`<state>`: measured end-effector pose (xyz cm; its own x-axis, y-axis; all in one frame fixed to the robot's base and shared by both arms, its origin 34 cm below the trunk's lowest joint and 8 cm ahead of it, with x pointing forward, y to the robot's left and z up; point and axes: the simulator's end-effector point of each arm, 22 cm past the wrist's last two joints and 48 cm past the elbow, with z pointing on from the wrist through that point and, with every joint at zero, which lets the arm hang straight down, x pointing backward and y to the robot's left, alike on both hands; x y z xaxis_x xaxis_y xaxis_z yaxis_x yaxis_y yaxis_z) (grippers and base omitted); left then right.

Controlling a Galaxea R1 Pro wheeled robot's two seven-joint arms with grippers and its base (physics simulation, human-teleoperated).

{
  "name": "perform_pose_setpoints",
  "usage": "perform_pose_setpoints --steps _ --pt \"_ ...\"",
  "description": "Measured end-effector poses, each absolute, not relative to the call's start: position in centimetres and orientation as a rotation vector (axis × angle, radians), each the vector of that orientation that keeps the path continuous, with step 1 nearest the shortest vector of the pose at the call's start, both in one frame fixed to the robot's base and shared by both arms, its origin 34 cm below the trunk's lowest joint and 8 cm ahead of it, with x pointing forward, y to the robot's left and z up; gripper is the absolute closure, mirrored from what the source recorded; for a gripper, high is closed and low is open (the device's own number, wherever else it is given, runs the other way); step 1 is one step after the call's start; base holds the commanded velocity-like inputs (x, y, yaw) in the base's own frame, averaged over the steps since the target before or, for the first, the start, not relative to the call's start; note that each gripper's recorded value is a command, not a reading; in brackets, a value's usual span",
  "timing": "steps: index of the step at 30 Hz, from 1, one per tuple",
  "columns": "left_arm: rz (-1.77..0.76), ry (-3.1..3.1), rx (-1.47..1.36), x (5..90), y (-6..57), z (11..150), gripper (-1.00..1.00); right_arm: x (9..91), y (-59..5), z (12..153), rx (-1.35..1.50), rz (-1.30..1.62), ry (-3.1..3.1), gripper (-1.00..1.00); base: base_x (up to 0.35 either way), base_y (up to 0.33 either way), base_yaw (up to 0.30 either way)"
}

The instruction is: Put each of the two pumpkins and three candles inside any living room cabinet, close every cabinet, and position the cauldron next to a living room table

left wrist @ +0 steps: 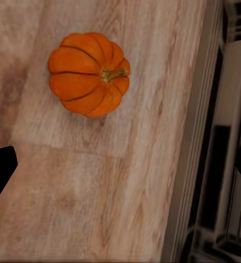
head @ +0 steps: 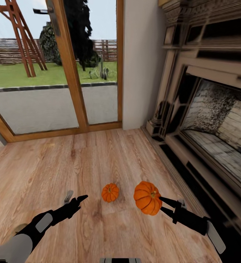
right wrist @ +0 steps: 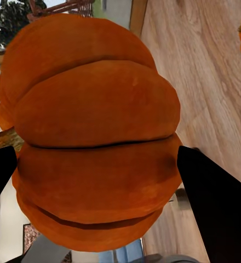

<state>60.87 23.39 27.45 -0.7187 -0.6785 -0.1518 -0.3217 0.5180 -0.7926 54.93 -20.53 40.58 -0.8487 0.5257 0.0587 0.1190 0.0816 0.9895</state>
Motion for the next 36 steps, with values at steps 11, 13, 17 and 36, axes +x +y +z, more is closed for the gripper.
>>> perform_pose_setpoints --steps 11,13,17,36 --pt "-1.188 2.298 -0.818 60.2 21.9 26.7 -1.00 54.8 -20.6 39.3 0.649 1.824 2.065 1.00 0.000 0.000 0.000" --pt "-1.210 2.309 -0.830 59.9 21.6 26.4 -1.00 54.7 -20.6 39.0 0.656 1.822 2.068 1.00 0.000 0.000 0.000" --pt "-1.254 2.310 -0.843 59.7 21.1 26.1 -1.00 54.6 -20.7 38.3 0.667 1.821 2.072 1.00 0.000 0.000 0.000" --pt "-1.355 2.249 -0.844 61.9 21.2 26.6 -1.00 53.9 -20.7 35.6 0.716 1.822 2.093 1.00 0.000 0.000 0.000"
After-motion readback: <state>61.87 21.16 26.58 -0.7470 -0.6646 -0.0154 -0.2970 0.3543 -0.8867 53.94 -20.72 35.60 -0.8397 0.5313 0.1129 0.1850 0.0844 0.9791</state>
